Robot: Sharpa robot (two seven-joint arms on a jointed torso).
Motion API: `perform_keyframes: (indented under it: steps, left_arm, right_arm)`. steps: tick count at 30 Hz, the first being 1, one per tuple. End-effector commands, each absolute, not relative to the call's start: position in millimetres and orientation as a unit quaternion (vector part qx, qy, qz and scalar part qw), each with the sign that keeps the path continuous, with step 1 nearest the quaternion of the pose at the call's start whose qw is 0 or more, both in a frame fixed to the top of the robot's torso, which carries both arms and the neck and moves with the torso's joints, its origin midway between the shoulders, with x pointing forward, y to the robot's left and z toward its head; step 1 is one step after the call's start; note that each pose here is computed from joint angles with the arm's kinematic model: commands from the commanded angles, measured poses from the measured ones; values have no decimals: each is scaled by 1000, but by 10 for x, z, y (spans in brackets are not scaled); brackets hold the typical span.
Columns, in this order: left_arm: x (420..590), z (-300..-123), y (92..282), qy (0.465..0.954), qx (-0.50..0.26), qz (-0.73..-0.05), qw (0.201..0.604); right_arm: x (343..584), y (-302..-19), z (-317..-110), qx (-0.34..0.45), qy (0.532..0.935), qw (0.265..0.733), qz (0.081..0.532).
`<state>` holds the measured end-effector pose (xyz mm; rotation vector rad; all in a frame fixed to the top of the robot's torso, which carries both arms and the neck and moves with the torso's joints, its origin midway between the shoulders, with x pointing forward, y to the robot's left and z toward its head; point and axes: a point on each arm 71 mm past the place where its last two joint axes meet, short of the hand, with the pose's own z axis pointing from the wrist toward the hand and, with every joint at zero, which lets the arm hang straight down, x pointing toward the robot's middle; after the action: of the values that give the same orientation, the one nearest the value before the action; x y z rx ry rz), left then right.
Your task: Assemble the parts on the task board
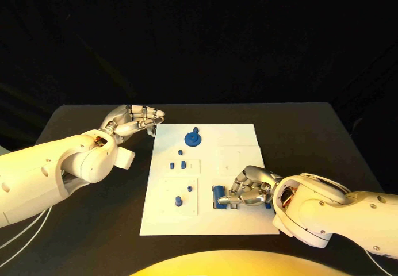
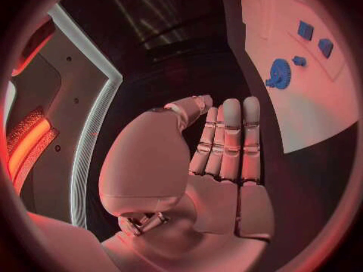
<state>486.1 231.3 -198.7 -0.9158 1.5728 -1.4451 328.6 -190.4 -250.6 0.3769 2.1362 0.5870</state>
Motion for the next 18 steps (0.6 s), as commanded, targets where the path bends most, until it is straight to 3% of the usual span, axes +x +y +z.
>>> perform_keyframes:
  steps: [1, 18]
  left_arm:
    - [4856, -1981, 2295, 621, -360, -576, 392]
    - [4854, -1983, 2296, 621, -360, -575, 392]
  right_arm:
    - [3243, -1882, -2513, 132, 866, 411, 252]
    - [3305, -1913, -2564, 128, 869, 415, 239]
